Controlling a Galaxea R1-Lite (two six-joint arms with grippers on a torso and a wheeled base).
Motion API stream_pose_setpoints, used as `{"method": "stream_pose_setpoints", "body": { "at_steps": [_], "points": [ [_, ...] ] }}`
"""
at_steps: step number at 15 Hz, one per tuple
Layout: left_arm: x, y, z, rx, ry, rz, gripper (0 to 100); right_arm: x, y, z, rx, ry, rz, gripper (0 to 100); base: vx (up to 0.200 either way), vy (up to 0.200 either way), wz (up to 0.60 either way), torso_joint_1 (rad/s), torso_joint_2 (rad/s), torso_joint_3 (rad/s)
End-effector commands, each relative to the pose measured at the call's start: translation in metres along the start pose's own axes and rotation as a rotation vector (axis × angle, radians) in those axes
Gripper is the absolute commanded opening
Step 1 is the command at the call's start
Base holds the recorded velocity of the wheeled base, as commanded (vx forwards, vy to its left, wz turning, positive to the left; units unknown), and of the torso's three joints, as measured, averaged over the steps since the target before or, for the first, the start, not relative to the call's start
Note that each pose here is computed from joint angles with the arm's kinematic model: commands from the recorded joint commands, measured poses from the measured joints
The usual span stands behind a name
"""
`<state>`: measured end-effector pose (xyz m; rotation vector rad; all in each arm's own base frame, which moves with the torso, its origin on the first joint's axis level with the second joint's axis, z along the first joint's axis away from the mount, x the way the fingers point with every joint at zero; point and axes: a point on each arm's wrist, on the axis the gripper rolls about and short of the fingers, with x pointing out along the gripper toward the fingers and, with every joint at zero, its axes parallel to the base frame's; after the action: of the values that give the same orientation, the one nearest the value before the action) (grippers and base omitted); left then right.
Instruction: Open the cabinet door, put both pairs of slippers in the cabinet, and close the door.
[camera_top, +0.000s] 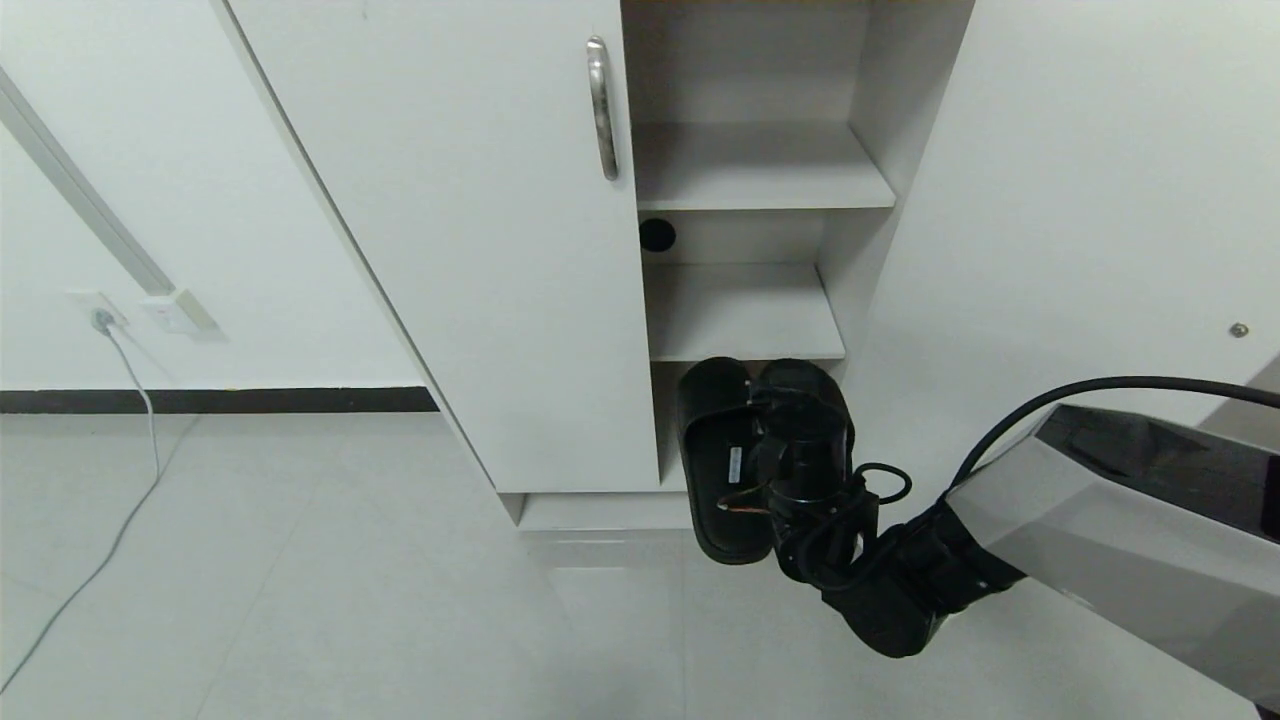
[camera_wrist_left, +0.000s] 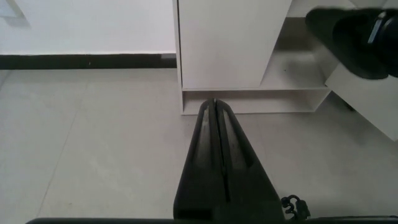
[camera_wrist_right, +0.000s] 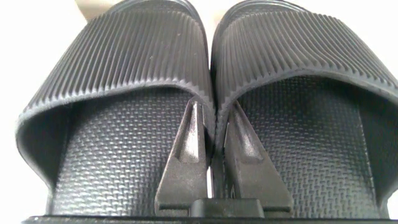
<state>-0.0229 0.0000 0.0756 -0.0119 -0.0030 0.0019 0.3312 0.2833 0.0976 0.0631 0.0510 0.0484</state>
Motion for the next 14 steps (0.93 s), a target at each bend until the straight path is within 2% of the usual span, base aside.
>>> {"method": "stream_pose_setpoints", "body": {
  "at_steps": [1, 2, 9, 14],
  "points": [
    [0.0001, 0.0, 0.0, 0.0, 0.001, 0.0, 0, 0.0012, 0.0006, -0.0059, -0.017, -0.02, 0.0, 0, 0.0, 0.0, 0.0, 0.0, 0.0, 0.0],
    [0.0001, 0.0, 0.0, 0.0, 0.001, 0.001, 0, 0.0016, 0.001, -0.0053, -0.016, -0.047, 0.002, 0, 0.0, 0.0, 0.0, 0.0, 0.0, 0.0],
    [0.0001, 0.0, 0.0, 0.001, 0.001, 0.0, 0, 0.002, -0.0005, -0.006, -0.027, -0.046, 0.0, 0, 0.0, 0.0, 0.0, 0.0, 0.0, 0.0],
    [0.0001, 0.0, 0.0, 0.001, 0.001, 0.0, 0, 0.0014, 0.0, -0.0055, -0.032, -0.046, 0.0, 0, 0.2, 0.0, 0.0, 0.0, 0.0, 0.001]
  ]
}}
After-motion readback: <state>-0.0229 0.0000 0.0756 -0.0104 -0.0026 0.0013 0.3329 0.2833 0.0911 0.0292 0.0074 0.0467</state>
